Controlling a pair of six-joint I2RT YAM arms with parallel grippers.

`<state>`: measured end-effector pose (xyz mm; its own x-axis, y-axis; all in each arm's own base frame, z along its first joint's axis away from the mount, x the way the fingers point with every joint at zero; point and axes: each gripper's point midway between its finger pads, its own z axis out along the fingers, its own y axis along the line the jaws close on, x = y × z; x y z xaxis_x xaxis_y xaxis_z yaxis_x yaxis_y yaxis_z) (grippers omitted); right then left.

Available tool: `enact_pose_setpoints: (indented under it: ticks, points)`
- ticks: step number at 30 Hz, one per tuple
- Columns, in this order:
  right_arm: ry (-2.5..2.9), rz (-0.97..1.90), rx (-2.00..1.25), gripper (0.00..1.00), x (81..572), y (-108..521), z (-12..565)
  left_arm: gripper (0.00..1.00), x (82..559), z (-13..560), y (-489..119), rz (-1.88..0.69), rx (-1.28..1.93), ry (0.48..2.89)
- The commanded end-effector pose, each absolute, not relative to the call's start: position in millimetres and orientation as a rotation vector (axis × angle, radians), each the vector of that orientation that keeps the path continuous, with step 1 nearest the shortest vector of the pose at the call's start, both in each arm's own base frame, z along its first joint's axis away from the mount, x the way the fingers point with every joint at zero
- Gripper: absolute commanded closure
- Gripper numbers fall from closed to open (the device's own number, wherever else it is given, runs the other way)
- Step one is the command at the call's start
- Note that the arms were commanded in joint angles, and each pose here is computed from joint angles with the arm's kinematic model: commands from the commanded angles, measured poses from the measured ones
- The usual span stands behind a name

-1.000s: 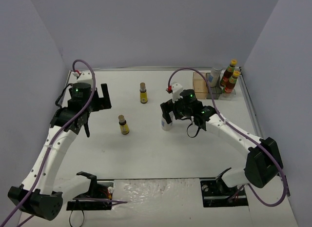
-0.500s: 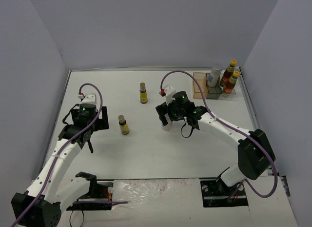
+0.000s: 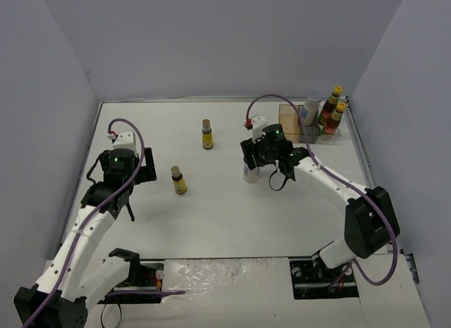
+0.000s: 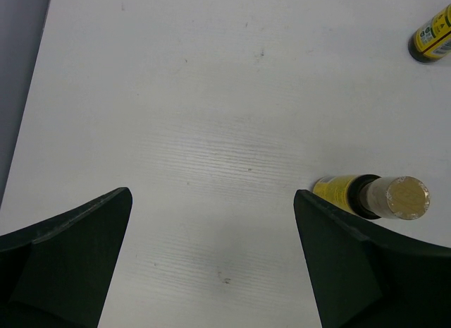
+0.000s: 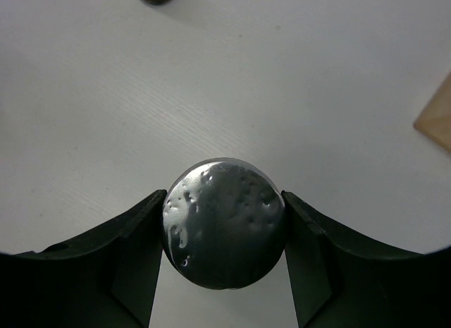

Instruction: Organize the condiment bottles

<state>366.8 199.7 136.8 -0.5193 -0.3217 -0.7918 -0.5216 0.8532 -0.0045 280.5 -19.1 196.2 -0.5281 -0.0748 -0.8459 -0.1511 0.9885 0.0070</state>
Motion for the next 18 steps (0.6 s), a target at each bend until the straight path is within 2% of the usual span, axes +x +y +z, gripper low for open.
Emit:
enact_pose_setpoints:
  ticks: [1,6,12,18]
  points:
    - [1.841,0.238,-0.430,1.00,420,169,272,0.03,290,222,-17,0.089,-0.168,2.027]
    - [1.799,0.062,-0.234,1.00,460,98,310,0.03,288,224,-16,0.091,-0.169,2.021]
    - [1.771,-0.089,-0.053,1.00,498,27,319,0.03,287,227,-14,0.093,-0.172,2.006]
    - [1.747,-0.137,0.039,1.00,525,-7,319,0.03,287,226,-11,0.112,-0.174,2.010]
